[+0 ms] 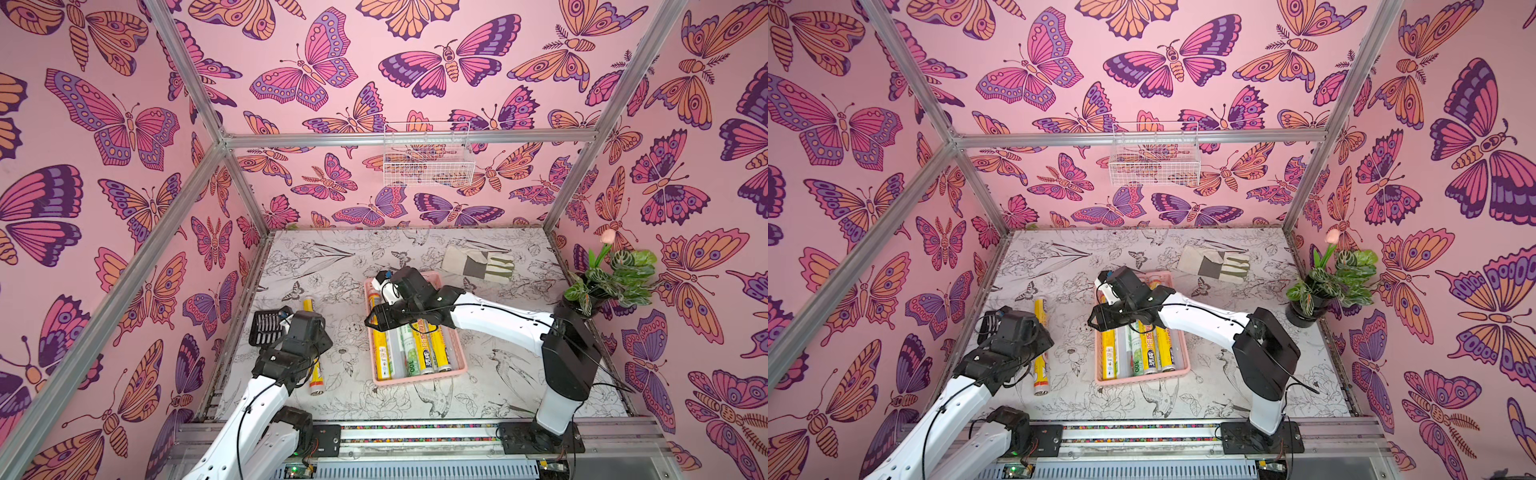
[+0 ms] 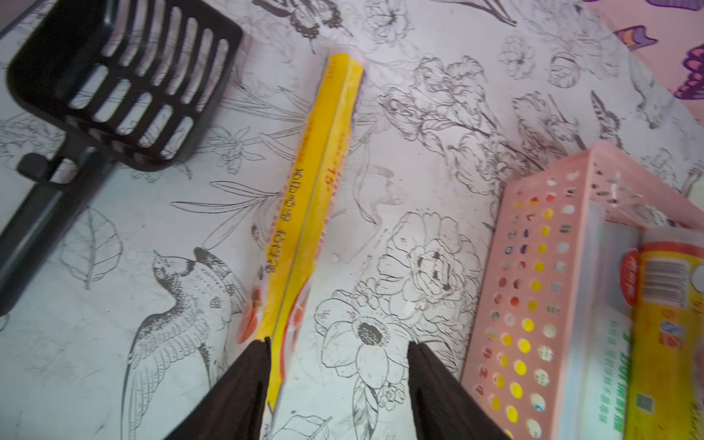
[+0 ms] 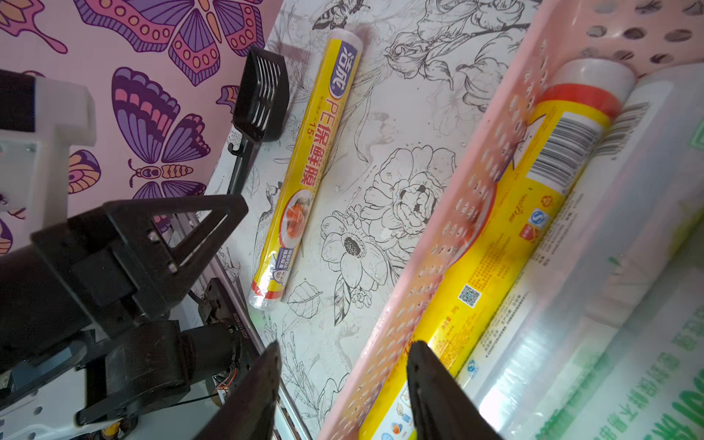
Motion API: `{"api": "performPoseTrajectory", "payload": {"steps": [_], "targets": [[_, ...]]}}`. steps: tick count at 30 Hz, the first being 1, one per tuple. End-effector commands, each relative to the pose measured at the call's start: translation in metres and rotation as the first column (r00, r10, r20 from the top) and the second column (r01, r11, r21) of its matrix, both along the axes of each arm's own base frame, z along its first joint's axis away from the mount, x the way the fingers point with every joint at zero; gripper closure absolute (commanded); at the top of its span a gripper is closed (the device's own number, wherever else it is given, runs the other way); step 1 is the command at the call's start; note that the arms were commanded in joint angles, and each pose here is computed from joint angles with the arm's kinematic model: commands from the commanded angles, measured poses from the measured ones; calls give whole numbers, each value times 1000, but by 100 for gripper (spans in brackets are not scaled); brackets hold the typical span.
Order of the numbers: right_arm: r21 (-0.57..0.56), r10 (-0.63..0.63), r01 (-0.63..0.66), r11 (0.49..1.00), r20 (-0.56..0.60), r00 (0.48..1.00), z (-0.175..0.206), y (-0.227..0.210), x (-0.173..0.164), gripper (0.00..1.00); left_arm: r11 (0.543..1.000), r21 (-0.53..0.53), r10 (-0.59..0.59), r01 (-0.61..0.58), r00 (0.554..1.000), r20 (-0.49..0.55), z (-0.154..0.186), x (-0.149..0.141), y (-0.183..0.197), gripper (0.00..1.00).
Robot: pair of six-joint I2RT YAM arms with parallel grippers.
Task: Put the plastic wrap into the basket
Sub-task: Pick up the plastic wrap from the center of the board.
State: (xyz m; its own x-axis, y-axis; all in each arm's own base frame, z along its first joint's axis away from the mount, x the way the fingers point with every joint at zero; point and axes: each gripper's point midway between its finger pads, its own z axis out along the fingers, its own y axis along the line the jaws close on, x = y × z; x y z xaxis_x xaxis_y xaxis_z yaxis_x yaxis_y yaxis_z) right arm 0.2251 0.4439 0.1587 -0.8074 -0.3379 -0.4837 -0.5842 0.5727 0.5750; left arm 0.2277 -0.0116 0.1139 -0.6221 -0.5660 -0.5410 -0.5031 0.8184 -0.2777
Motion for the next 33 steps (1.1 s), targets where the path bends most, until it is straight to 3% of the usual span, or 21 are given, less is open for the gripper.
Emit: {"api": "performPoseTrajectory", "payload": {"steps": [1,10,22,33], "targets": [[-8,13,-13,1000,6,1000,5,1,0,43,1000,5,-11,12,994,-105,-20,-12,8,35],[-11,9,-9,1000,10,1000,5,2,2,43,999,-37,-14,7,983,-182,-40,2,11,35],[-26,13,-12,1000,22,1000,6,-1,2,43,1000,11,24,-22,947,-321,-71,24,24,35],[-44,14,-13,999,18,1000,2,-3,2,42,997,-21,-71,68,911,-406,-92,38,15,38]]}}
